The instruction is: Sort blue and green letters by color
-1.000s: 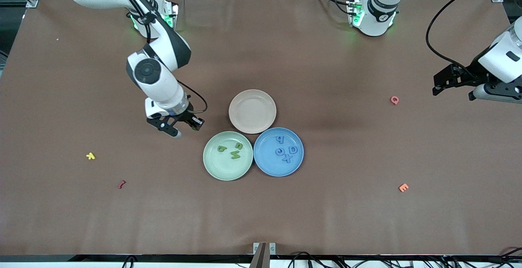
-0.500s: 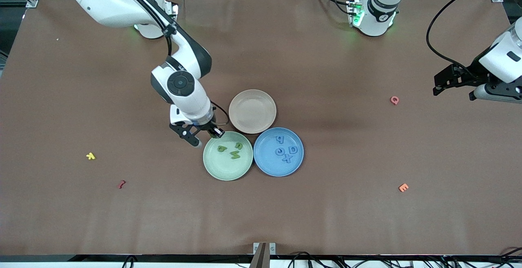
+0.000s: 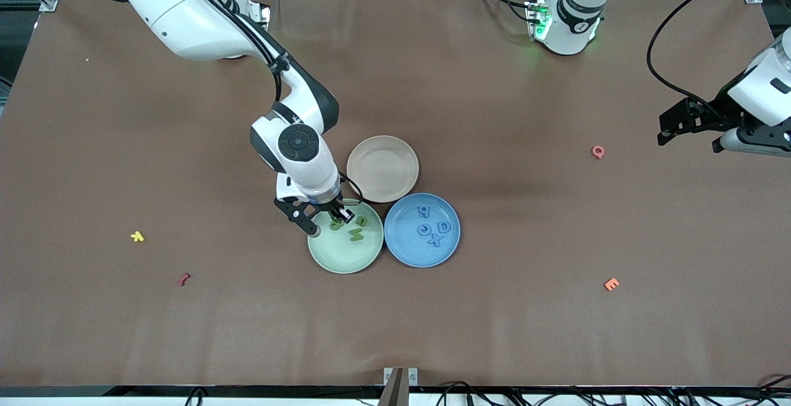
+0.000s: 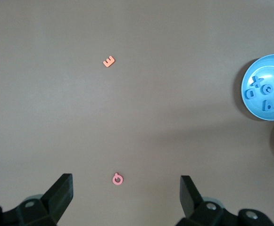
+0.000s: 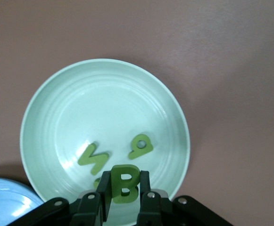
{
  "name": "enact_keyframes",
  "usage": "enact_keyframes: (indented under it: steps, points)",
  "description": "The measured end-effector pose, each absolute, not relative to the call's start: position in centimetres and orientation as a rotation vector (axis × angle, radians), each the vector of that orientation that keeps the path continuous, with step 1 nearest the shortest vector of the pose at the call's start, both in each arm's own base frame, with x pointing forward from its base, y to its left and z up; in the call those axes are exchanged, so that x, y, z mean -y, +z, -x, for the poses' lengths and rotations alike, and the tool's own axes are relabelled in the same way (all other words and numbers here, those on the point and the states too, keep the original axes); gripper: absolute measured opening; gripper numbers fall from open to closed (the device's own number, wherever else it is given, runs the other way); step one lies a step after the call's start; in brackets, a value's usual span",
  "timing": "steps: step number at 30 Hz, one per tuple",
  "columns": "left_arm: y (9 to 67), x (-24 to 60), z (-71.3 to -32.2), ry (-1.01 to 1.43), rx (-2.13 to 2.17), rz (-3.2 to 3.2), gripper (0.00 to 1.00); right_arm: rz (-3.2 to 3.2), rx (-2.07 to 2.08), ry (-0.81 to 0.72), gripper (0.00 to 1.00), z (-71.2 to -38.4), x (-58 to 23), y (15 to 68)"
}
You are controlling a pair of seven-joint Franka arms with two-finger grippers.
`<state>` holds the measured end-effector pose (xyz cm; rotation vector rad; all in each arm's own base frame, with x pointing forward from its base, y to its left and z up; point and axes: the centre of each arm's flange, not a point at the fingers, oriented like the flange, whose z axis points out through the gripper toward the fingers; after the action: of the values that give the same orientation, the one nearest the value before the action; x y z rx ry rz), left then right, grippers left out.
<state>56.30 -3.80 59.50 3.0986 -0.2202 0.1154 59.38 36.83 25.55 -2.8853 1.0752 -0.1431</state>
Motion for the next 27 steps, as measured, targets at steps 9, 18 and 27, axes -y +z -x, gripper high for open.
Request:
enact_keyframes:
  steps: [9,18,27]
  points:
    - [59.5,3.7,-56.3,0.117,0.218,-3.099,1.00,2.857,-1.111,-0.145,0.56,-60.2,-37.0,25.5]
    - [59.2,3.3,-56.4,0.112,0.206,-3.099,1.00,2.838,-1.132,-0.147,0.84,-60.7,-37.3,25.5]
    - [59.1,3.2,-56.5,0.110,0.203,-3.100,1.00,2.829,-1.140,-0.159,0.85,-61.2,-37.1,26.1]
